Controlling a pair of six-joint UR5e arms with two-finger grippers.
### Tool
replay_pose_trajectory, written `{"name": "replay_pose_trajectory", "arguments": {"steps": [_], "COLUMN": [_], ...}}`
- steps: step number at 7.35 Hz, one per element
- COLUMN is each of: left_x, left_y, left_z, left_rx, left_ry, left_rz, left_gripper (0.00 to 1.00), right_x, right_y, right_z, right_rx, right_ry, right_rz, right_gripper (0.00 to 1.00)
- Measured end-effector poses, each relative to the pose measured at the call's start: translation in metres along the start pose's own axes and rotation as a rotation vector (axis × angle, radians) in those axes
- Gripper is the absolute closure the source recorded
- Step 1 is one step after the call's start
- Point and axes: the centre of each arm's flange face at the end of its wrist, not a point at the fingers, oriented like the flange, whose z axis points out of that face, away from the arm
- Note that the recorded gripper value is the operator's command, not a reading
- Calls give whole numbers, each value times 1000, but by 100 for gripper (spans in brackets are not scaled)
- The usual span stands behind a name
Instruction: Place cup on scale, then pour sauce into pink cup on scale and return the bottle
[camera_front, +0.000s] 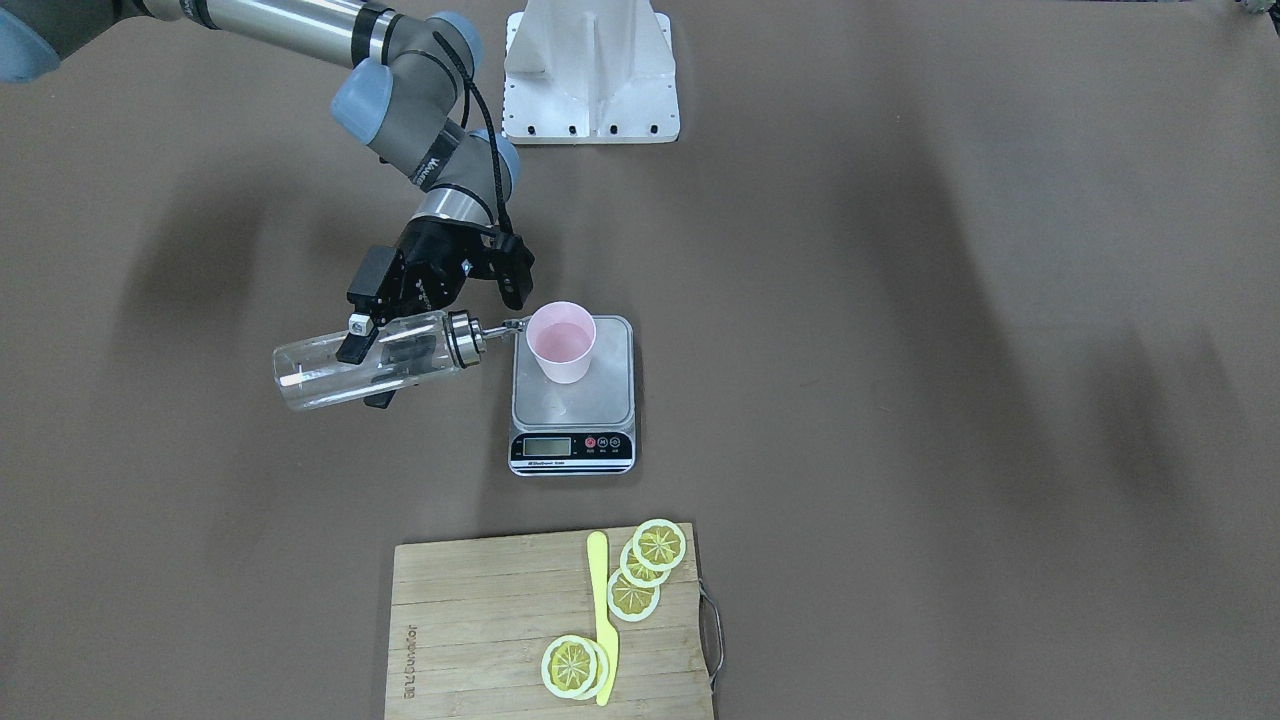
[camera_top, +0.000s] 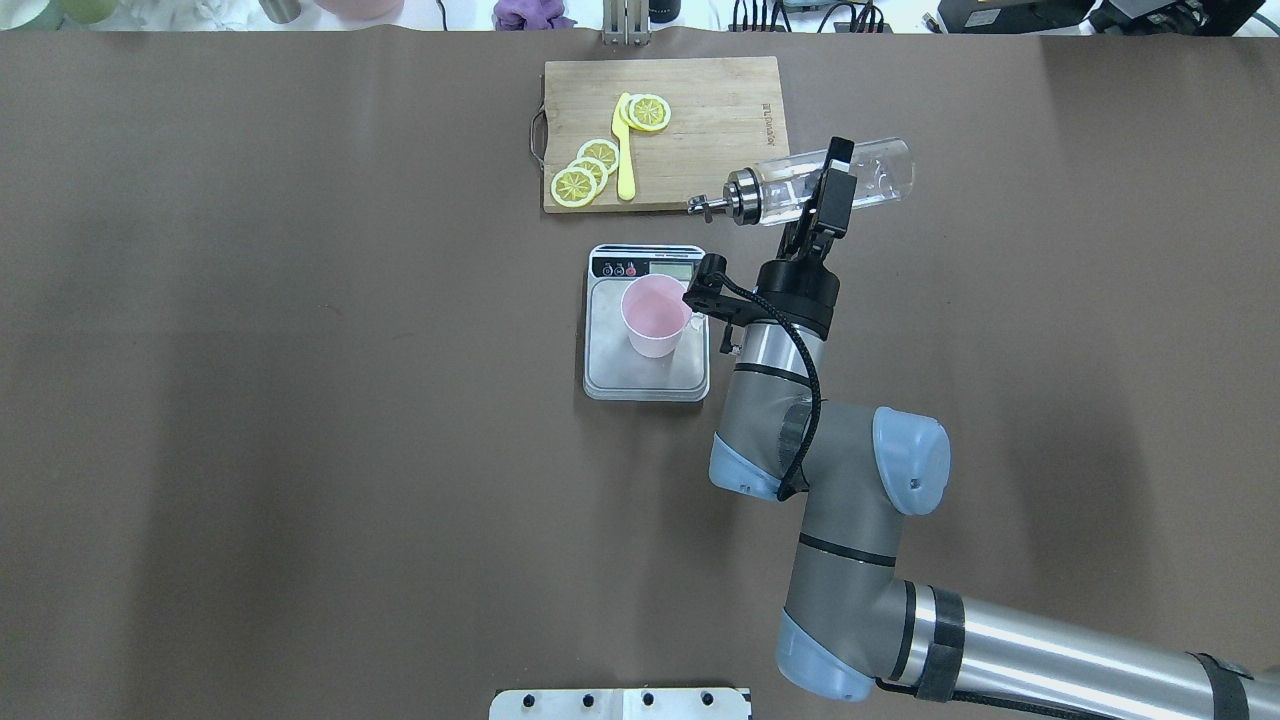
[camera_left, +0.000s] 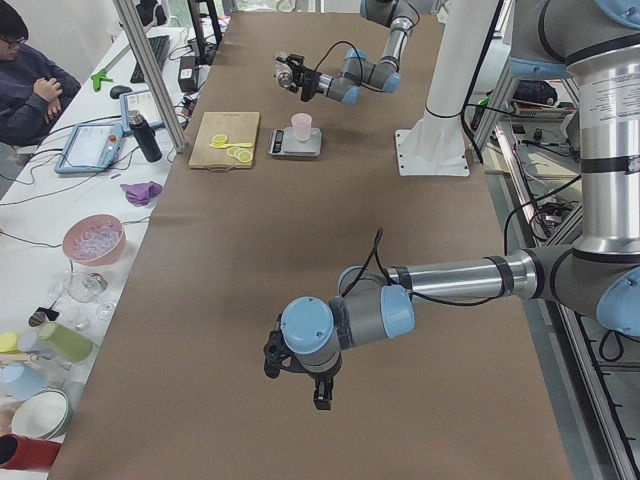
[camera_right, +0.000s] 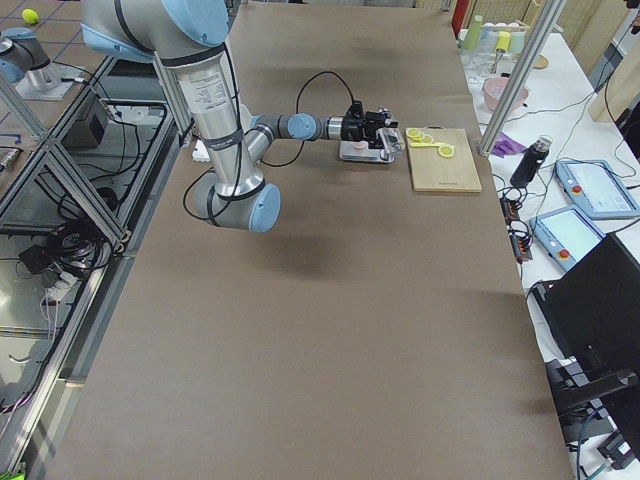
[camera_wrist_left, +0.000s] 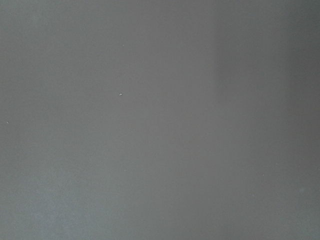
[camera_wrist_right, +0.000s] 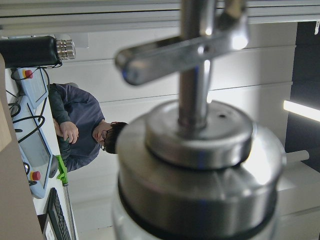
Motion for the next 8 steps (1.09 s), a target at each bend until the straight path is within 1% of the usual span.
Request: {"name": "replay_pose_trajectory", "arguments": {"steps": [2,5,8], "left_x": [0,-1,-2], "left_y": [0,0,2], "left_z": [0,1,3], "left_rx": [-1,-2,-4], "left_ry": [0,1,2], "left_rz": [-1,-1,-3], "left_gripper": [2,2,2], "right_x": [0,3,3], "right_y": [-1,-6,-9], "right_z": [-3,-13,-27], "right_rx": [1,11,25], "right_ry": [-6,-18,-34], "right_rz": [2,-34,-46], "right_gripper": [100,100,100]}}
